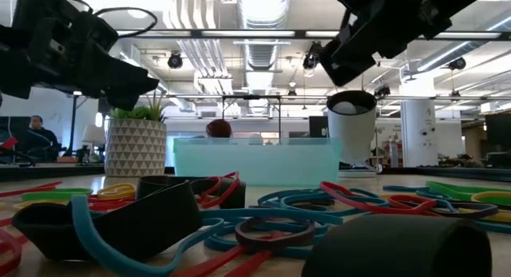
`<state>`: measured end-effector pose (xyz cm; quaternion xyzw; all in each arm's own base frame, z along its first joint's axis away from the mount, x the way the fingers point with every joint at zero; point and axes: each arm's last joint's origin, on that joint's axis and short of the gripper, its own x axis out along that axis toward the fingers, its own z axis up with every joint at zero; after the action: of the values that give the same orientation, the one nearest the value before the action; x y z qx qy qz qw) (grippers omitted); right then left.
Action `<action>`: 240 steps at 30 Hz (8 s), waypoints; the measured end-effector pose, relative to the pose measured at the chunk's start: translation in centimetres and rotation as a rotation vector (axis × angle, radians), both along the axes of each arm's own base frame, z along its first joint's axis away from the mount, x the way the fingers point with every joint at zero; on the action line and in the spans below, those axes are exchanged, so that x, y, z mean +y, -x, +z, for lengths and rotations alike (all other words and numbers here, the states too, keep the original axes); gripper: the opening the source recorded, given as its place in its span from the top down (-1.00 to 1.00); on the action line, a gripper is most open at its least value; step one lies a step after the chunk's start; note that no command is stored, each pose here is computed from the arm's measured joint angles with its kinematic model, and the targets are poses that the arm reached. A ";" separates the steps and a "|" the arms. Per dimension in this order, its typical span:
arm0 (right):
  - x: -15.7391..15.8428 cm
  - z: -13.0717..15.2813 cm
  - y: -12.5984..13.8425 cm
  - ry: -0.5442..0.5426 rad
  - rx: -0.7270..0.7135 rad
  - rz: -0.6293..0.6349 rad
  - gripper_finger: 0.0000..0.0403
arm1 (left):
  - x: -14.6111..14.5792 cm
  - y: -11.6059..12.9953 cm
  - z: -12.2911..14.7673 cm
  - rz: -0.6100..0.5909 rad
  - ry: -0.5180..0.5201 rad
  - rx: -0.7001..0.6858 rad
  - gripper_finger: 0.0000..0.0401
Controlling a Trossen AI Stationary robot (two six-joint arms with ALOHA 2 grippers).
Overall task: Pick and place rubber bands into bin
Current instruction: Put the red rubber band into the green bin, then put the black rubber band into the green bin
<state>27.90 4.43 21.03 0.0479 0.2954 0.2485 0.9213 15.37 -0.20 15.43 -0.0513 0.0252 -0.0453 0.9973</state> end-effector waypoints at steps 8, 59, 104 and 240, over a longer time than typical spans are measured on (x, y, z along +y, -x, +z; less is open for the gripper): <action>4.3 -0.5 -3.1 0.175 -0.043 0.107 0.35 | -0.1 -0.8 -0.4 -0.036 0.079 0.007 0.23; 6.9 -8.7 -10.2 0.813 -0.025 0.074 0.58 | -1.2 0.2 2.5 -0.381 0.017 -0.252 0.23; 7.4 -10.5 -10.8 0.800 -0.059 0.100 0.64 | -1.2 0.1 2.5 -0.379 0.018 -0.246 0.23; 2.8 6.0 6.1 0.522 0.003 -0.392 0.71 | -7.1 -15.1 -1.2 0.130 0.066 0.980 0.23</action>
<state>21.81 7.26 26.99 -0.1334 0.3355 -0.0180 0.9324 30.43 -7.31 14.25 -0.0993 0.4866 0.0456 0.8668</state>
